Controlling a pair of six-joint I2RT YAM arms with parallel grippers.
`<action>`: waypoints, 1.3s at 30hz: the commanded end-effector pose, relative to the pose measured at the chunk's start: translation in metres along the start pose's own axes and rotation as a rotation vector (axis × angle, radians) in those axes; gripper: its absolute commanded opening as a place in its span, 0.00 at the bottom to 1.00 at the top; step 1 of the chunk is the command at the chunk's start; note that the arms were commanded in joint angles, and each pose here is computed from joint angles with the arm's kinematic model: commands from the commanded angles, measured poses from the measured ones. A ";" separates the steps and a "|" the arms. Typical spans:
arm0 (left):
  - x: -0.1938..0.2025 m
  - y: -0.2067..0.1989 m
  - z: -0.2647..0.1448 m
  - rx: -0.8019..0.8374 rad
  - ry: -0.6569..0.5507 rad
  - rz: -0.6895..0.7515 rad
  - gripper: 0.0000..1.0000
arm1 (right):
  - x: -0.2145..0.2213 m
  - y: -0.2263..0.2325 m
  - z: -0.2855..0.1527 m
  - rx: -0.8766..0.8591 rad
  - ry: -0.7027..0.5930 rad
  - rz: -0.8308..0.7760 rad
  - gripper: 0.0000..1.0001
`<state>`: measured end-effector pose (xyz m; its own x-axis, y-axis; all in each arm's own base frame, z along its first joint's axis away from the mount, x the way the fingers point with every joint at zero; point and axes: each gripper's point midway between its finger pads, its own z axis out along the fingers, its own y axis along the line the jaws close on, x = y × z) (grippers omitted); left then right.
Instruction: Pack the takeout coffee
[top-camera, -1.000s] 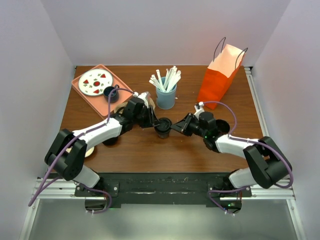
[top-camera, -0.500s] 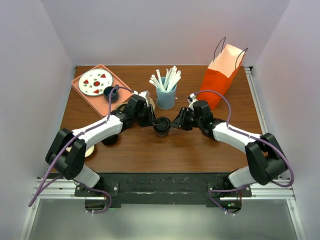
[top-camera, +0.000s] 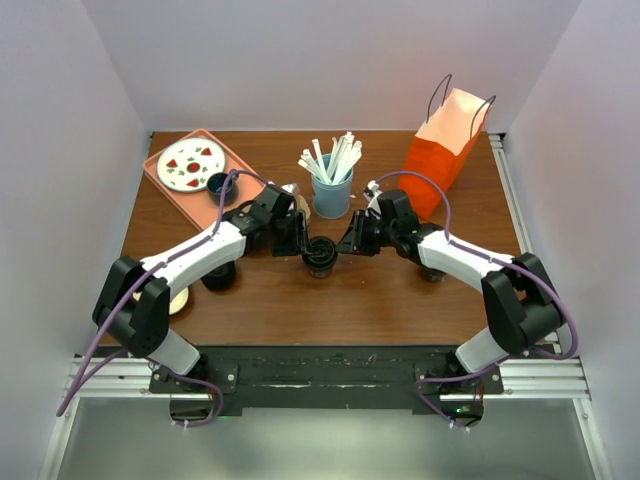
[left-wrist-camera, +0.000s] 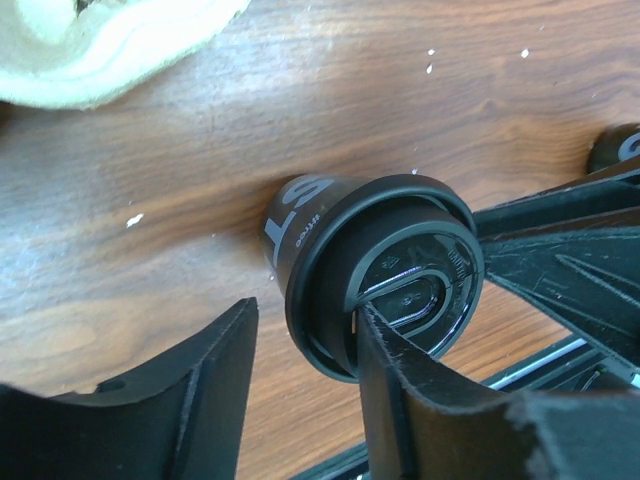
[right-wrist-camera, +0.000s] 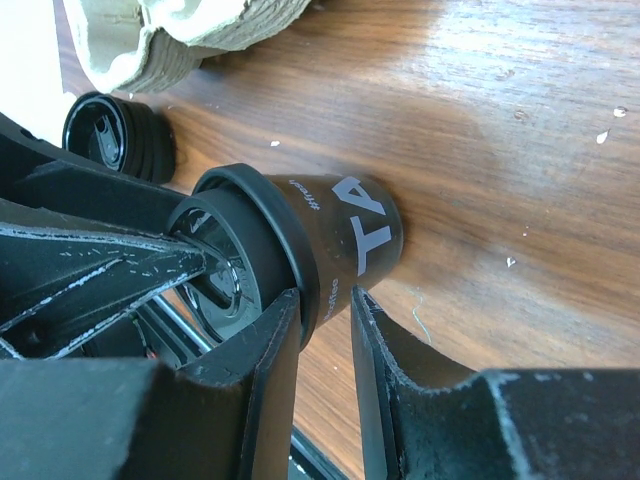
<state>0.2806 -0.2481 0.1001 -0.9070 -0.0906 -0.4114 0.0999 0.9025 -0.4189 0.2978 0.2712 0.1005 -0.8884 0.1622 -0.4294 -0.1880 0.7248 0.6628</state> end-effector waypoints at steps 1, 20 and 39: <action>0.068 0.022 -0.004 -0.090 0.280 0.054 0.51 | 0.026 -0.013 0.005 0.055 0.100 -0.014 0.31; 0.026 -0.011 -0.021 0.023 0.172 0.060 0.65 | 0.023 0.005 0.001 -0.017 0.110 -0.007 0.30; 0.016 -0.027 -0.022 0.154 0.130 0.075 0.68 | 0.016 0.016 0.000 -0.043 0.102 -0.004 0.30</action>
<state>0.2540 -0.2599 0.1154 -0.9501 0.0150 -0.3116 0.1719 0.8587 -0.4828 0.2734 0.2782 0.0860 -0.9376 0.0858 -0.3369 -0.1775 0.7150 0.6762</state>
